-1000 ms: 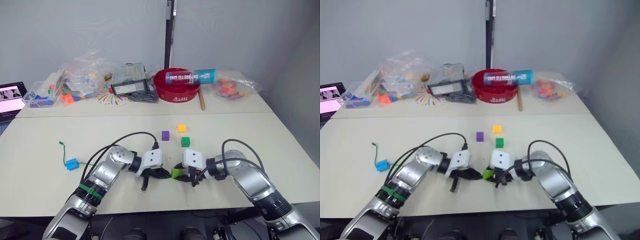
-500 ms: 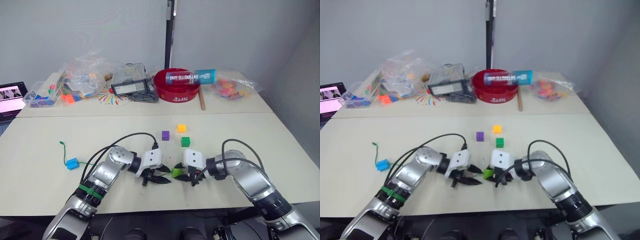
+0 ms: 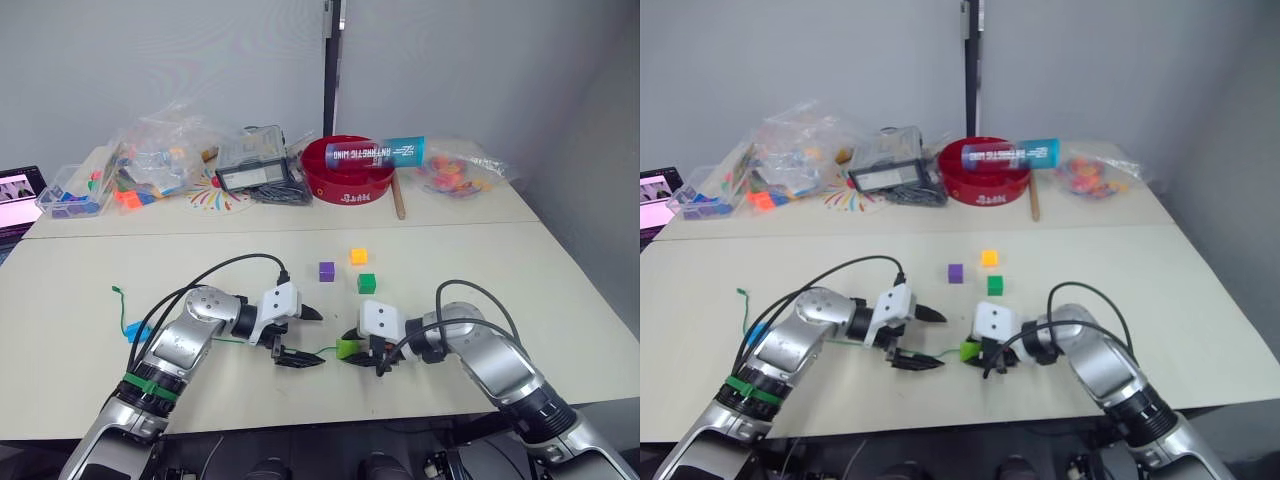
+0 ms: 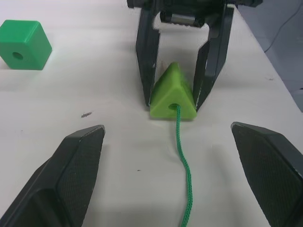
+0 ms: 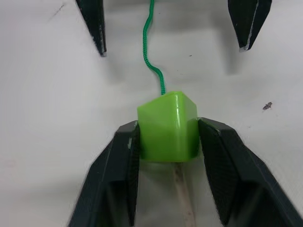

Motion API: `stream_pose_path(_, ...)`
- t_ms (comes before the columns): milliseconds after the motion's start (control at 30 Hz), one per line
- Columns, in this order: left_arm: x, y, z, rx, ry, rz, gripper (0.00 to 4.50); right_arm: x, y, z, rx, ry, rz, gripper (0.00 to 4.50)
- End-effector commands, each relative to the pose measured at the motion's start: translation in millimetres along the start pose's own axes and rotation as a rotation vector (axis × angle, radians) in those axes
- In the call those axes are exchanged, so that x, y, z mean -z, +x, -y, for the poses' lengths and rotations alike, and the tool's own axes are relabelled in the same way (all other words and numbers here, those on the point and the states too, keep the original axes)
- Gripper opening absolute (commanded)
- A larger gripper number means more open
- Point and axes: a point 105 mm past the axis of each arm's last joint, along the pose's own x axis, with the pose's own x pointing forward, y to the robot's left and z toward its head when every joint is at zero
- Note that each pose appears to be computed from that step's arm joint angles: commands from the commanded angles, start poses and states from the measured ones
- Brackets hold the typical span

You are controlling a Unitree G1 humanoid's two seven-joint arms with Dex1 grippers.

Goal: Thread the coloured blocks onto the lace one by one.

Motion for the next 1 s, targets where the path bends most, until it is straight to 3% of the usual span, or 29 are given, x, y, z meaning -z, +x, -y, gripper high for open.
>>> stream_pose_path(33,-13,8,3,0.029,0.046,0.036,4.5,-2,0,-7,-0.023,0.016,0.009,3.39)
stream_pose_path(133,-14,15,2,0.034,0.048,0.04,4.5,-4,-16,-4,-0.01,0.02,0.023,4.36)
stream_pose_path(333,-13,35,4,0.065,0.069,0.033,4.5,6,-45,-13,-0.013,0.048,0.014,4.36)
stream_pose_path(767,7,56,3,0.049,0.079,-0.015,4.5,13,-38,-1,0.071,0.064,0.025,4.36)
stream_pose_path(1000,17,60,11,0.083,0.061,-0.036,2.47,13,-34,1,0.069,0.053,0.012,4.39)
